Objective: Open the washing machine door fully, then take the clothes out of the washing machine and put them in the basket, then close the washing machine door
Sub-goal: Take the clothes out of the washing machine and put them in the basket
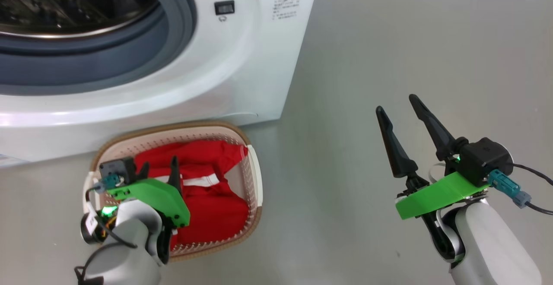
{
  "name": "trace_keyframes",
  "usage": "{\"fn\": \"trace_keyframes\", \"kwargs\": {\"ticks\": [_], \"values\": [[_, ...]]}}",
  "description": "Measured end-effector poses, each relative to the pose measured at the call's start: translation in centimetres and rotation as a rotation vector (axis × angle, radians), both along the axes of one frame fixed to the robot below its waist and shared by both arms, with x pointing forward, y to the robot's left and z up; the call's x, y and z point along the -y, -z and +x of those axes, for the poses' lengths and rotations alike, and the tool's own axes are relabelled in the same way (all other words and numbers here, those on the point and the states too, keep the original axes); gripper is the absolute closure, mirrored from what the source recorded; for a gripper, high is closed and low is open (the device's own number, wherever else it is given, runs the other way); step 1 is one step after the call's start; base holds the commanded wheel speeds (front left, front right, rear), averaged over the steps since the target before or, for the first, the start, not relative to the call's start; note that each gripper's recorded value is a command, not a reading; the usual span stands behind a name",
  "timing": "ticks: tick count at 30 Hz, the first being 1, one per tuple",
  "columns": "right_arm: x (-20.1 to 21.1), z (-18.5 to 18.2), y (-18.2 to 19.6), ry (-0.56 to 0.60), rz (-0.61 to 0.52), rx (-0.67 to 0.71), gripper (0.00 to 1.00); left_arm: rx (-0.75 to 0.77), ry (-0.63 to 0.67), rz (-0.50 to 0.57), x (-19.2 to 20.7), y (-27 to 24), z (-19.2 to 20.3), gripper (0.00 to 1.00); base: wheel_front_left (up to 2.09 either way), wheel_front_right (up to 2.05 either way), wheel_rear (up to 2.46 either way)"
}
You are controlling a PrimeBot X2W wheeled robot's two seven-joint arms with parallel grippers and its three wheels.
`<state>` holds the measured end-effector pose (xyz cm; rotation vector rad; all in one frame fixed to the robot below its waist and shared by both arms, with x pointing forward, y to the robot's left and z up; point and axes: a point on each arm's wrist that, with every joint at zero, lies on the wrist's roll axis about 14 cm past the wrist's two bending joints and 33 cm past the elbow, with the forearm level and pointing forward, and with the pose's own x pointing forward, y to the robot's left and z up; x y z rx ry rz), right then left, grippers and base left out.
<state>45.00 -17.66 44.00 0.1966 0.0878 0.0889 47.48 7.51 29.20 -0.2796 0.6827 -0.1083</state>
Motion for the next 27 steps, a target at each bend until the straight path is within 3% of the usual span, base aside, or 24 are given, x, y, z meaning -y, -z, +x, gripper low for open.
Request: {"fn": "trace_keyframes", "kwargs": {"ticks": [10,27], "values": [[-0.3,-1.3,-1.9,-0.007,-0.010,0.038,0.00,0.228,-0.030,-0.039,-0.9,-6.3,0.7,0.00,0.00,0.00,0.00],[0.6,-3.5,-6.1,0.017,-0.052,0.143,0.00,0.682,-0.043,0.042,-3.5,-19.5,-2.5,0.00,0.00,0.00,0.00]]}}
